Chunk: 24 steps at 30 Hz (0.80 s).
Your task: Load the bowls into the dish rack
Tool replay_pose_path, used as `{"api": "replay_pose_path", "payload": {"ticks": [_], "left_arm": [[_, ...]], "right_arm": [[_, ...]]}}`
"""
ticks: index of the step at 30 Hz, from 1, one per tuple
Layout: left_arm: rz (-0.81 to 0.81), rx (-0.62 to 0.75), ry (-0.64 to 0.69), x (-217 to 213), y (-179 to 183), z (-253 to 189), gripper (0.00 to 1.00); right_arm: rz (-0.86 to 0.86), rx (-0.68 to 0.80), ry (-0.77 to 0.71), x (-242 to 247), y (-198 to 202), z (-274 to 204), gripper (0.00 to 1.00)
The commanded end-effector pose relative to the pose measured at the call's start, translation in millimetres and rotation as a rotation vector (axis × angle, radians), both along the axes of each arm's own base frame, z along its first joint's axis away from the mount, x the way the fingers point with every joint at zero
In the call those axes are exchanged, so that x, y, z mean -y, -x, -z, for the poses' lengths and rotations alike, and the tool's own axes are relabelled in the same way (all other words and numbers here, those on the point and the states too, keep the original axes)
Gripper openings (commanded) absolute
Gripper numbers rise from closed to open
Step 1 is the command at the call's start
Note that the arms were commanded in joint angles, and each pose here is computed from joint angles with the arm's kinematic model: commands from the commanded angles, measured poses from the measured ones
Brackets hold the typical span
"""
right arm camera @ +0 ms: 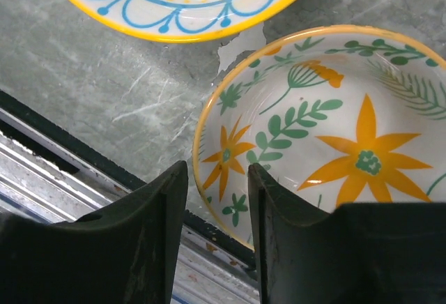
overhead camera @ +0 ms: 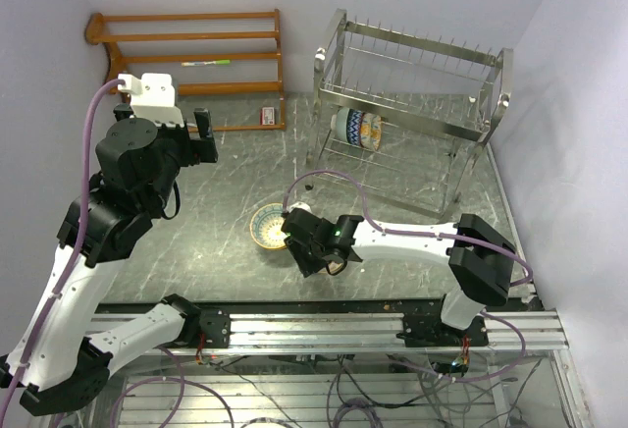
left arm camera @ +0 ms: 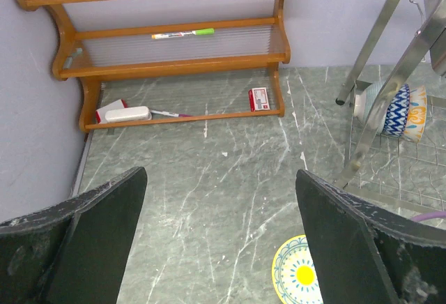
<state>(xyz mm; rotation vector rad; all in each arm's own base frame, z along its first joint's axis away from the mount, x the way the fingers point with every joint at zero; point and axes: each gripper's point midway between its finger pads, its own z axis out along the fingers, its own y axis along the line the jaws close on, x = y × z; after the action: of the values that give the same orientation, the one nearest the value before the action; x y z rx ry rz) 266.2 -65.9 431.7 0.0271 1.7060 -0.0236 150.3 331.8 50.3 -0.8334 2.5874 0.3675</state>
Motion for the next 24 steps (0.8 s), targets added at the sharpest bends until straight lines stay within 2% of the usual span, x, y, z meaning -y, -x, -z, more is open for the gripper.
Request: {"api": "replay_pose_path", "payload": {"ticks": [1, 3, 12, 17, 21, 24], "left_arm": [[-0.026, -0.005, -0.035, -10, 7, 2, 0.99], [-0.031, -0.004, -0.04, -12, 9, 3, 0.99], [-0.014, -0.016, -0.058, -9, 7, 12, 0.99], [-0.014, -0.009, -0.068, -10, 7, 11, 0.99], [-0.012, 0.006, -0.061, -9, 6, 6, 0.99], [-0.008, 0.019, -0.055, -8, 6, 1, 0.99]], "right_arm": [[0.022, 0.059, 0.013, -1, -10, -1, 0.34], [0.025, 0.058, 0.025, 0, -10, 1, 0.28], [0.021, 0.065, 0.094, 6, -5, 17, 0.27], [0.049, 0.115, 0.079, 6, -12, -1, 0.0], [0.091, 0.165, -0.017, 3, -19, -34, 0.0], [0.105, 0.14, -0.171, -4, -21, -65, 0.0]]}}
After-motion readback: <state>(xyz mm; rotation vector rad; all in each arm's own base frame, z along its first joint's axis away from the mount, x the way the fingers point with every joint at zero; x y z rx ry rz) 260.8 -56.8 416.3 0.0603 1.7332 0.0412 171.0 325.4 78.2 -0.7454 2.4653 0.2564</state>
